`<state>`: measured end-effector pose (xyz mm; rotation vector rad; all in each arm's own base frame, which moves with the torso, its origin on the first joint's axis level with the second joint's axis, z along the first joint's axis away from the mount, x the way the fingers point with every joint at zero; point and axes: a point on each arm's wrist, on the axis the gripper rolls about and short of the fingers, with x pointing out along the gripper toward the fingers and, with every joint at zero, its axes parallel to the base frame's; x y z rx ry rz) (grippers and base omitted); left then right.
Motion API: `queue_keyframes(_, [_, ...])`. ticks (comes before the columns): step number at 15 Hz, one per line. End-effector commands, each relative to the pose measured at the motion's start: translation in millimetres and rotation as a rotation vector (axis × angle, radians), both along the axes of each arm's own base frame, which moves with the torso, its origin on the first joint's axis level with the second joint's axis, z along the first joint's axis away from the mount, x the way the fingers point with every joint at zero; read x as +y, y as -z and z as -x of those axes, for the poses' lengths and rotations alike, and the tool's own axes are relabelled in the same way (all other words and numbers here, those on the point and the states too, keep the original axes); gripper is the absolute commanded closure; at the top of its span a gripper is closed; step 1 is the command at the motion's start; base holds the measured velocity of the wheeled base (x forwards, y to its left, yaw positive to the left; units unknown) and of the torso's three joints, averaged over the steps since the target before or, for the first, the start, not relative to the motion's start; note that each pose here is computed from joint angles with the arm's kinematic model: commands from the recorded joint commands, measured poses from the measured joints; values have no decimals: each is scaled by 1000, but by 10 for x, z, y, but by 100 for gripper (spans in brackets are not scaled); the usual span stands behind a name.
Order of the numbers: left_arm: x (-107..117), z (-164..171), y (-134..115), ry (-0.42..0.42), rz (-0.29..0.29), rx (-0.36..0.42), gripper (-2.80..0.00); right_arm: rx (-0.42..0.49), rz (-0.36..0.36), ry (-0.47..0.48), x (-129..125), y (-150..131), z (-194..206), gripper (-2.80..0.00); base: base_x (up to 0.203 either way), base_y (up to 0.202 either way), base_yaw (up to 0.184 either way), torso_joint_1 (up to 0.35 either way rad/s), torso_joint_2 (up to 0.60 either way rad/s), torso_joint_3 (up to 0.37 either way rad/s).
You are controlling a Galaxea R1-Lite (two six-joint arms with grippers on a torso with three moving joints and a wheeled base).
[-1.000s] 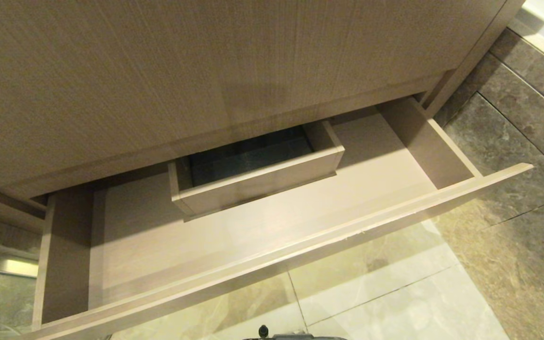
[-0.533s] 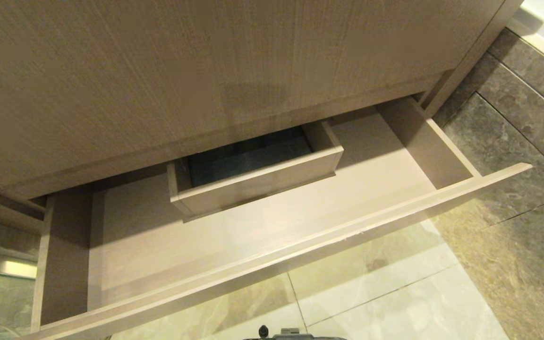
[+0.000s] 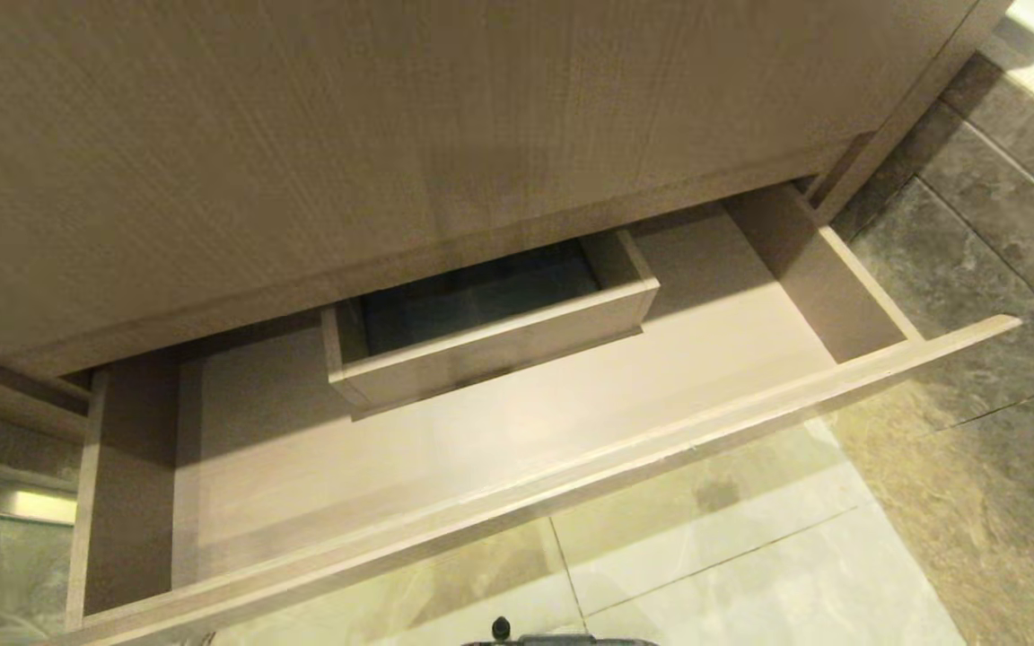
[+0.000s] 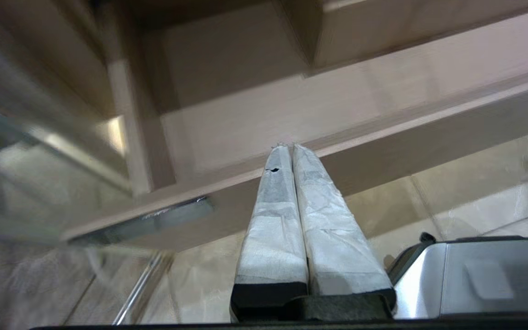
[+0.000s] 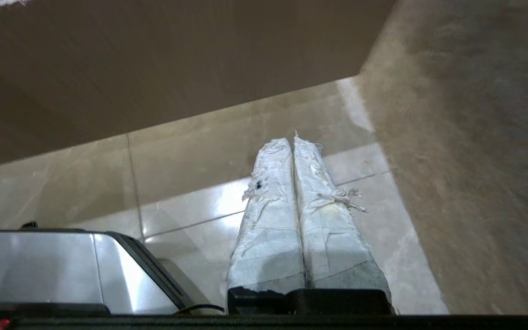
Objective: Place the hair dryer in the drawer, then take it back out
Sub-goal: Pick up the hairdryer
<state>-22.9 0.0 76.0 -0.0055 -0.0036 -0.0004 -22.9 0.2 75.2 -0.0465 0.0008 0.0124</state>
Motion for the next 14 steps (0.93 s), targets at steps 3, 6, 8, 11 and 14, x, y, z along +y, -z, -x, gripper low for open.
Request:
queue_keyframes(3, [0, -1, 2, -1, 1, 1, 0, 0, 2, -1, 0, 0, 0, 0, 1, -3, 148, 254, -172, -183])
queue_keyframes(6, [0, -2, 2, 0, 1, 2, 0, 0, 6, -1, 0, 0, 0, 0, 1, -7, 213, 187, -632, -186])
queue_keyframes(8, [0, -2, 2, -1, 1, 2, 0, 0, 3, -1, 0, 0, 0, 0, 1, -4, 148, 74, -237, -63])
queue_keyframes(11, [0, -1, 2, -2, 1, 1, 0, 0, 6, -1, 0, 0, 0, 0, 0, -2, 26, 17, -50, -23])
queue_keyframes(14, [0, -1, -3, -2, 1, 1, 0, 0, 6, -1, 0, 0, 0, 0, 0, 0, 0, 0, 0, 0])
